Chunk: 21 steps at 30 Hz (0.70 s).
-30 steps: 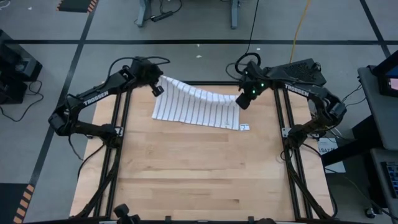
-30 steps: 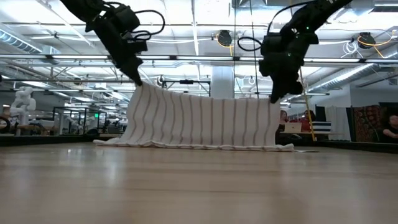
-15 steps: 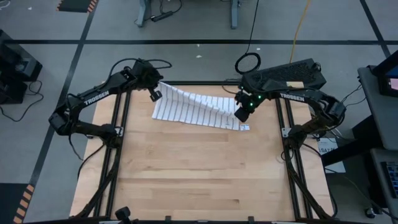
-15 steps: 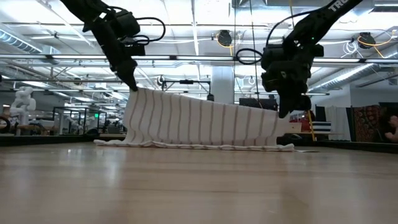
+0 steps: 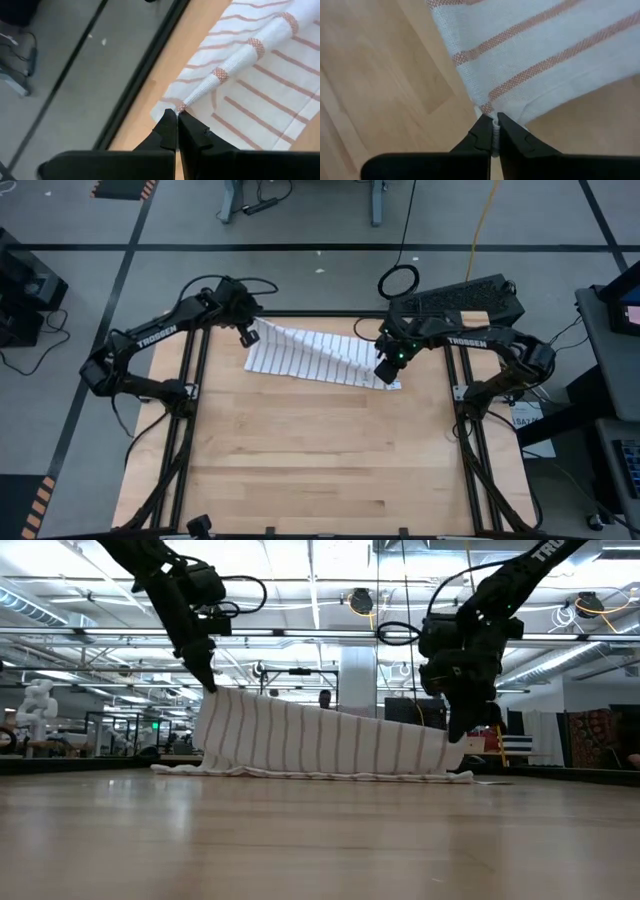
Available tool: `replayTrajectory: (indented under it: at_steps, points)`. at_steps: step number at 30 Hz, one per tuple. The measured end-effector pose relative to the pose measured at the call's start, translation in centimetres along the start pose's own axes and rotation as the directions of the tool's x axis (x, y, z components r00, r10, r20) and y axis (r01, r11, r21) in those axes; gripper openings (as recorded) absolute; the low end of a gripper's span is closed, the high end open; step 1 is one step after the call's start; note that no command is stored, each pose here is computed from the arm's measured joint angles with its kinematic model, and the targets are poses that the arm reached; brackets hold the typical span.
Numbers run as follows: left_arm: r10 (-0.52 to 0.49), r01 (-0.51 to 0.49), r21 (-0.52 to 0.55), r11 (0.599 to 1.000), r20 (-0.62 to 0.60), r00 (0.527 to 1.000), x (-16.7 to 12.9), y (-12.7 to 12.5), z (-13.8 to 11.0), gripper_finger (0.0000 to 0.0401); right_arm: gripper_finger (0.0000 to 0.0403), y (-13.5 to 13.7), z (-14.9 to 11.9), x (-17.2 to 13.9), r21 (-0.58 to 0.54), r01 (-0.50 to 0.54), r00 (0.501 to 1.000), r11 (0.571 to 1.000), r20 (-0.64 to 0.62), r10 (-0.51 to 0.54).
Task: Roll towel
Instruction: Roll the white towel
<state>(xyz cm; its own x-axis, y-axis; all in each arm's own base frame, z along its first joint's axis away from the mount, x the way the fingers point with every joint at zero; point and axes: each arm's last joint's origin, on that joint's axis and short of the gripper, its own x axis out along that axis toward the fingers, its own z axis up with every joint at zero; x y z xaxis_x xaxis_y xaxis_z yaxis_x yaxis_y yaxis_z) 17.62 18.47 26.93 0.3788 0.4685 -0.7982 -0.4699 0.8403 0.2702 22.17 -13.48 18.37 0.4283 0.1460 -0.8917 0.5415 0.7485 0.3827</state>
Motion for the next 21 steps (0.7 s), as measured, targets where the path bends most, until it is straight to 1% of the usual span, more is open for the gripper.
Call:
replayTrajectory:
  at_steps: [3,7,13,21]
  points:
    - [-0.030,0.030,-0.019,0.999,-0.021,0.999,0.8,-0.1,0.0,0.0002,0.0008,-0.2,-0.5,0.4,0.017,0.002,1.000,1.000,-0.020,-0.002]
    - [-0.060,0.059,-0.019,0.998,-0.062,0.996,2.0,-0.3,-0.1,0.0002,0.0008,-0.4,-0.9,0.7,0.025,0.000,0.999,1.000,-0.034,0.001]
    - [-0.067,0.066,-0.018,0.998,-0.093,0.993,2.9,-0.3,-0.2,0.0002,0.0008,-0.5,-1.1,0.9,0.028,0.001,0.999,1.000,-0.042,0.001]
    - [-0.061,0.060,-0.016,0.998,-0.101,0.993,3.2,-0.3,-0.2,0.0002,0.0009,-0.1,-0.9,1.0,0.002,-0.030,0.999,1.000,-0.022,0.030]
